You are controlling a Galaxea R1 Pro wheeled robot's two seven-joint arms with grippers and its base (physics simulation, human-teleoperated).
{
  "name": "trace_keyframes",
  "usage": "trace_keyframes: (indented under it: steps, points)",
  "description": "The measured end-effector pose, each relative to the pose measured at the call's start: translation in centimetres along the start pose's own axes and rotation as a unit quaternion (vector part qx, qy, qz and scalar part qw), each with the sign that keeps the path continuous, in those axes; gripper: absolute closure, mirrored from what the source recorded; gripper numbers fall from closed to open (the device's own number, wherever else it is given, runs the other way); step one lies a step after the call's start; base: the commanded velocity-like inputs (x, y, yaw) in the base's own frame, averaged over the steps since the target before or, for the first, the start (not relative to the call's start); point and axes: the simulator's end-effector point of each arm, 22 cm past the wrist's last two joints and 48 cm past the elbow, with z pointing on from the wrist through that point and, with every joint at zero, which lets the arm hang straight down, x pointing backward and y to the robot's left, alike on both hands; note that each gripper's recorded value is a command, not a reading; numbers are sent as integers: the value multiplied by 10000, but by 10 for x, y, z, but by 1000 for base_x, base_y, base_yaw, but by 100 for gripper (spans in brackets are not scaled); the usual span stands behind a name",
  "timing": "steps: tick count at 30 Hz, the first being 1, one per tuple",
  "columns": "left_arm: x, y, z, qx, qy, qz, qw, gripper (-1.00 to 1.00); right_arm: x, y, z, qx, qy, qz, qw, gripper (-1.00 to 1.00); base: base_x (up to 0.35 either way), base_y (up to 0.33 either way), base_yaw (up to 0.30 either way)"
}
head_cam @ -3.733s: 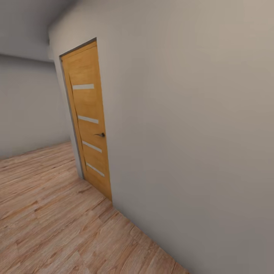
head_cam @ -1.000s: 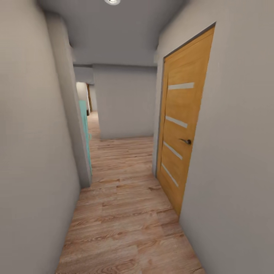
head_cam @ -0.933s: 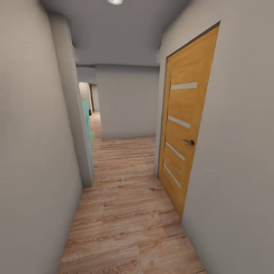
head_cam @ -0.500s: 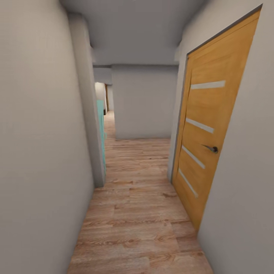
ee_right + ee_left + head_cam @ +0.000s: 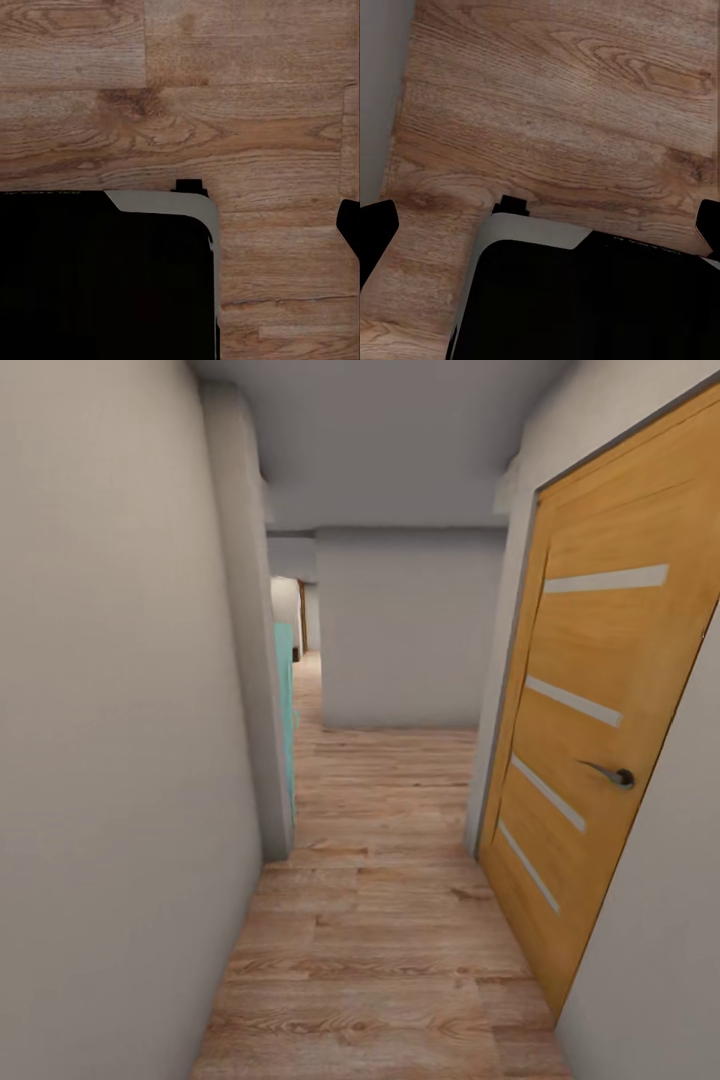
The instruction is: Move the two storage containers from the living room to the garage. In the garage, place one container on the floor and stack the other container on top of it (either order is fine).
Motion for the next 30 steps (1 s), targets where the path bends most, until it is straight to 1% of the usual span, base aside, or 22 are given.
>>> trace_keyframes:
  steps: [30]
  points:
    - [0,0,0,1,3,-4,10000,-100,0,-1,0,7,1,12,10000,-100,320,-7,0]
